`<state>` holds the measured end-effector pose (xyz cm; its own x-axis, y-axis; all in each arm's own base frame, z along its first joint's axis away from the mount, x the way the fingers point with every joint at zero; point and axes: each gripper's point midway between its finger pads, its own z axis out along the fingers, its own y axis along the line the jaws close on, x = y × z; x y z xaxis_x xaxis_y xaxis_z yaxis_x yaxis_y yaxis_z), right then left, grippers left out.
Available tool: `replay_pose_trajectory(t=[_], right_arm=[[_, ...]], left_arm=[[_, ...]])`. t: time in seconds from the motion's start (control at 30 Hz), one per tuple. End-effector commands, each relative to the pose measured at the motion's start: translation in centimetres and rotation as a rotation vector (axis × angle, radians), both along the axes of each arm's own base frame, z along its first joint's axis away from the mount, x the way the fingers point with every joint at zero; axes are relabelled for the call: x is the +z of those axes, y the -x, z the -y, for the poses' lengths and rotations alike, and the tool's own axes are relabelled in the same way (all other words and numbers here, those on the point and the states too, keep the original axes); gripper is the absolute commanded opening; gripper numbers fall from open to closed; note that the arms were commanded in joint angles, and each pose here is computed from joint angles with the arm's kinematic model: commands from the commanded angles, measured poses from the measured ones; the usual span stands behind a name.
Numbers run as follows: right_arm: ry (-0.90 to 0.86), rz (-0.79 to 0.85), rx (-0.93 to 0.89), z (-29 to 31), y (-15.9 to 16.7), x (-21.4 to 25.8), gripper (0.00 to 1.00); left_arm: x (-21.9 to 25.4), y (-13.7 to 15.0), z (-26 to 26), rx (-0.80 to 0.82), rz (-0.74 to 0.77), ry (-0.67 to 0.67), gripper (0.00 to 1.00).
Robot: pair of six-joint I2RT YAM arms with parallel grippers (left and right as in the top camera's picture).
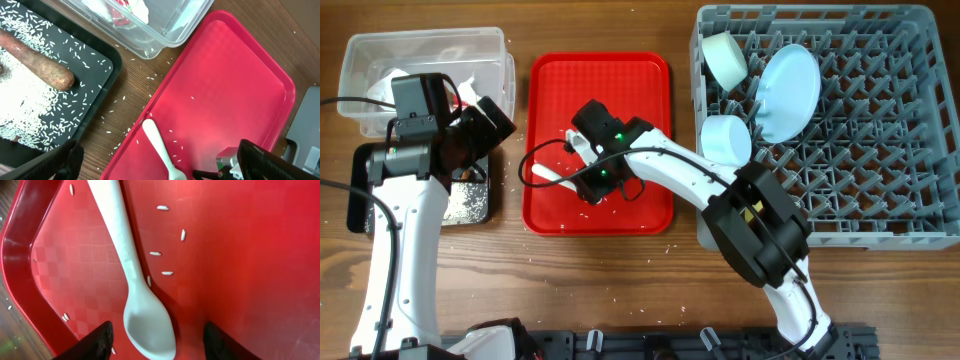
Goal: Sort waste into correct bins and load items into the dishwasher rack
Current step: 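Reach the right gripper to the white spoon and grasp it, then carry the white spoon into the dish rack and release it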
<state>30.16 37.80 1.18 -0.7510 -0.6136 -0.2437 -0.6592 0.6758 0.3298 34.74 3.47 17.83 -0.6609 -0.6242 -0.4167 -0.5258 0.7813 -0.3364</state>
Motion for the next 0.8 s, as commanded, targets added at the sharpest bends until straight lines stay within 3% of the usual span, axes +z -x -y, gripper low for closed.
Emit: replay_pose_trajectory(t=[0.0,0.27,0.4,0.5,0.77], right_arm=[[0.034,-0.113,-0.116,0.7,1.3,-2.0,0.5],[0.061,-0.198,-0.259,1.1,2.1,-3.2,0.34],[0.067,-0.203,-0.27,1.2,2.1,-3.4,0.13],[0.077,-0.2,-0.292,1.3,1.9,-3.5,0.05],[0.126,-0.179,-0.407,2.9,0.3,-3.2,0.04]], left_arm=[[-0.1,-0.1,0.1,-0.013,-0.002,-0.012,1.0],[-0.1,-0.1,0.1,-0.013,-0.002,-0.012,1.0],[-0.1,-0.1,0.1,-0.013,-0.003,-0.012,1.0],[-0.1,-0.1,0.1,-0.013,-0.003,-0.012,1.0],[-0.1,-0.1,0.1,-0.013,-0.003,-0.012,1.0]])
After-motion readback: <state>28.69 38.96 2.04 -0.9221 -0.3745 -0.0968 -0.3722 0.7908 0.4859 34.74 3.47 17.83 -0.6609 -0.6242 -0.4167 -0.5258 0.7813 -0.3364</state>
